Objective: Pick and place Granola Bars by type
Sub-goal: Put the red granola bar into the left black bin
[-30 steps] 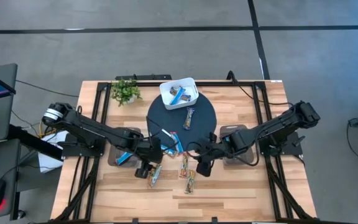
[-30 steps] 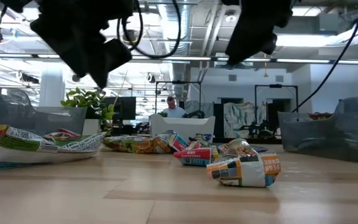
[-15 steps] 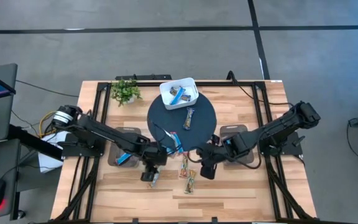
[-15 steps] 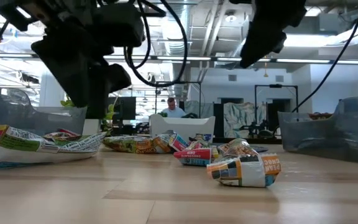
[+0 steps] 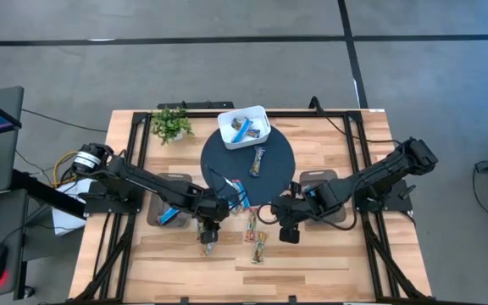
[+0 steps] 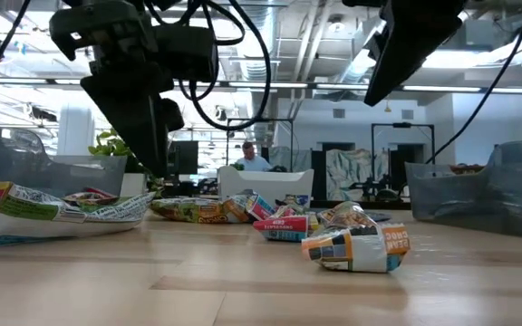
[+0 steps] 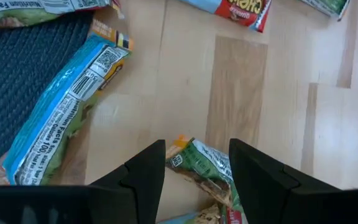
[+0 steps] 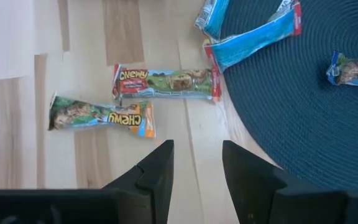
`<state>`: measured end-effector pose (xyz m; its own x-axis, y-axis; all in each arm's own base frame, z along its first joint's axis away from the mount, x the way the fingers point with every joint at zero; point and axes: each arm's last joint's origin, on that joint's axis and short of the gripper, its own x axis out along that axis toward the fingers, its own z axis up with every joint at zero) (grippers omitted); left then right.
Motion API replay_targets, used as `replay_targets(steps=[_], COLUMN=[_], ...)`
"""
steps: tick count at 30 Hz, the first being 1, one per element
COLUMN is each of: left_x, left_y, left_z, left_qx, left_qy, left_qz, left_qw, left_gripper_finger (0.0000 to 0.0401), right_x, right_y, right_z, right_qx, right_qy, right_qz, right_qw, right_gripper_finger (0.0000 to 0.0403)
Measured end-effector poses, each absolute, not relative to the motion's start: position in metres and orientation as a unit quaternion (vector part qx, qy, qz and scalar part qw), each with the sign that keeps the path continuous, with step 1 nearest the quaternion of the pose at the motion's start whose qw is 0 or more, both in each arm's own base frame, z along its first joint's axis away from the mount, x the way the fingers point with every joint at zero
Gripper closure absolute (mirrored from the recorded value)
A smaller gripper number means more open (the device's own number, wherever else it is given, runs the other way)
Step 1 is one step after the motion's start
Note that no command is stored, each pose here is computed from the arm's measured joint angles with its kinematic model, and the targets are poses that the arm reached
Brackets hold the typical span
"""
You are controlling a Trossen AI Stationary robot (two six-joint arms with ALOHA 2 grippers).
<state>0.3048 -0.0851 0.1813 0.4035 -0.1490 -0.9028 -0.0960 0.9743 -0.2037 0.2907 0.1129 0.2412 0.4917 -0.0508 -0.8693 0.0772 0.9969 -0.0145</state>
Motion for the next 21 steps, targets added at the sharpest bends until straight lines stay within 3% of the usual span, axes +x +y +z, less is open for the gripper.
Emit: replay_targets(steps=[10, 21], left_x=[0.305, 0.305], left_y=[-0.079, -0.065], left_z=[0.181, 0.180], left_qx=[-0.056, -0.009], left_qy=[0.525, 0.542], left_qz=[0.058, 0.061], left_qw=[0.847, 0.838], left_gripper_finger=[0.0230, 0.0230], right_x=[0.291, 0.291], right_y=[0.113, 0.113], right_z=[0.241, 0.241], right_qx=[0.017, 0.037], right_qy=[0.502, 0.499], right_qz=[-0.039, -0.050], right_qw=[0.864, 0.864], right_gripper_finger=[0.0275, 0.0275])
